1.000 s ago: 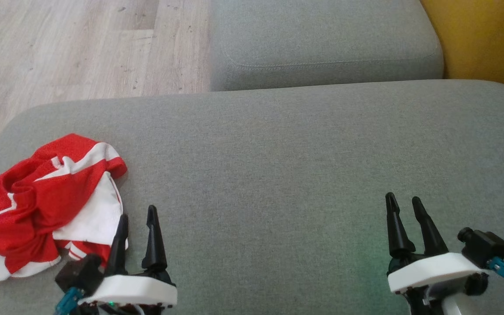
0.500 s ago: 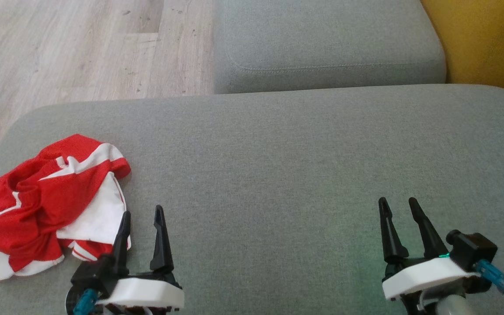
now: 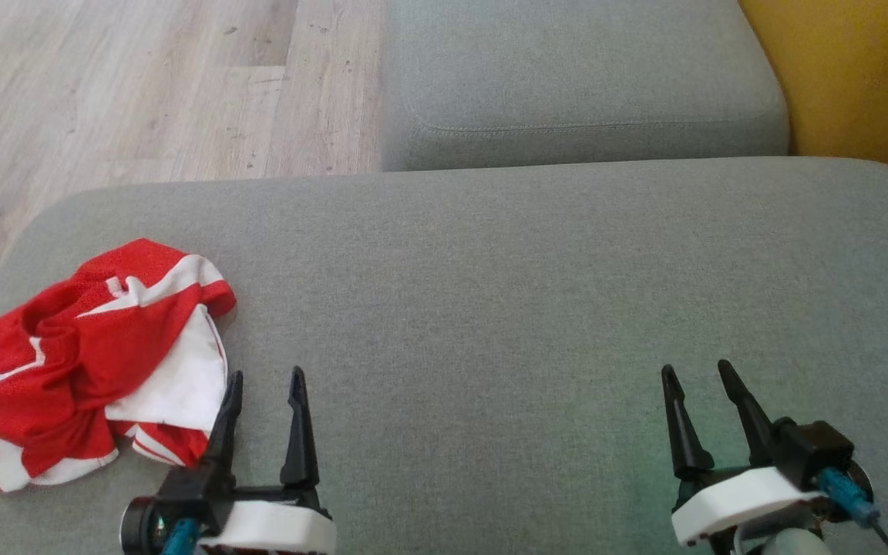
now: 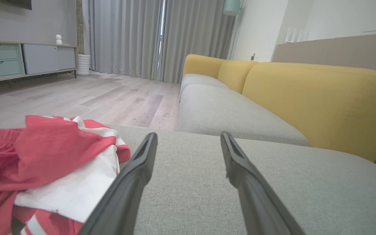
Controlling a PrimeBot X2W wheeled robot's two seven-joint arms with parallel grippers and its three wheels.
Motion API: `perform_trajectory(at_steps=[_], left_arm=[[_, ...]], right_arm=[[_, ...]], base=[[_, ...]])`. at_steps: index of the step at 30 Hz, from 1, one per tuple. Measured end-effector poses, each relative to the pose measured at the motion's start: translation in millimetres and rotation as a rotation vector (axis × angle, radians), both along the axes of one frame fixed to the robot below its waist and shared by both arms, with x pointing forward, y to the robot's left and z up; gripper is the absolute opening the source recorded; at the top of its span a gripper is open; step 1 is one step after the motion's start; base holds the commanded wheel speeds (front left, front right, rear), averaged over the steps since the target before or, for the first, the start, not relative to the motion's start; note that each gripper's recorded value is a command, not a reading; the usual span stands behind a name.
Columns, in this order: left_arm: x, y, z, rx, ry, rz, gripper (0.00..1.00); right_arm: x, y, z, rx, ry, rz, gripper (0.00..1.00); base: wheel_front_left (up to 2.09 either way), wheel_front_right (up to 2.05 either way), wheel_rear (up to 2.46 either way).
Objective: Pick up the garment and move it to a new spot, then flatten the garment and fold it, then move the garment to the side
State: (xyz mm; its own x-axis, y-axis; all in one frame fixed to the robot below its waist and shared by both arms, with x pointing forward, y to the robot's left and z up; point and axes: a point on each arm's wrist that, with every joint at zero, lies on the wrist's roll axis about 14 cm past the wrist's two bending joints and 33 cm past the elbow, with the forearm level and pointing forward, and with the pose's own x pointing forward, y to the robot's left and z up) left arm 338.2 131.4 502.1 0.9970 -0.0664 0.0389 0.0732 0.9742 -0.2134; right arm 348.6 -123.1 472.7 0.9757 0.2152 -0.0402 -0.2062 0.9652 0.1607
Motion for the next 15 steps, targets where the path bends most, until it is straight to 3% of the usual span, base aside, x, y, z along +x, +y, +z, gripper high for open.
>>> perform_trajectory(at_steps=[9, 15], left_arm=[[-3.5, -6.1, 3.7, 0.091, -0.039, -0.015, 1.00], [-8.6, -5.5, -4.8, 0.094, -0.015, -0.013, 1.00]], right_arm=[[-2.4, 4.6, 0.1, -0.098, -0.032, 0.032, 1.00], [-3.8, 3.8, -0.2, -0.103, -0.032, 0.030, 1.00]], base=[[0.00, 0.00, 0.00], [0.00, 0.00, 0.00]])
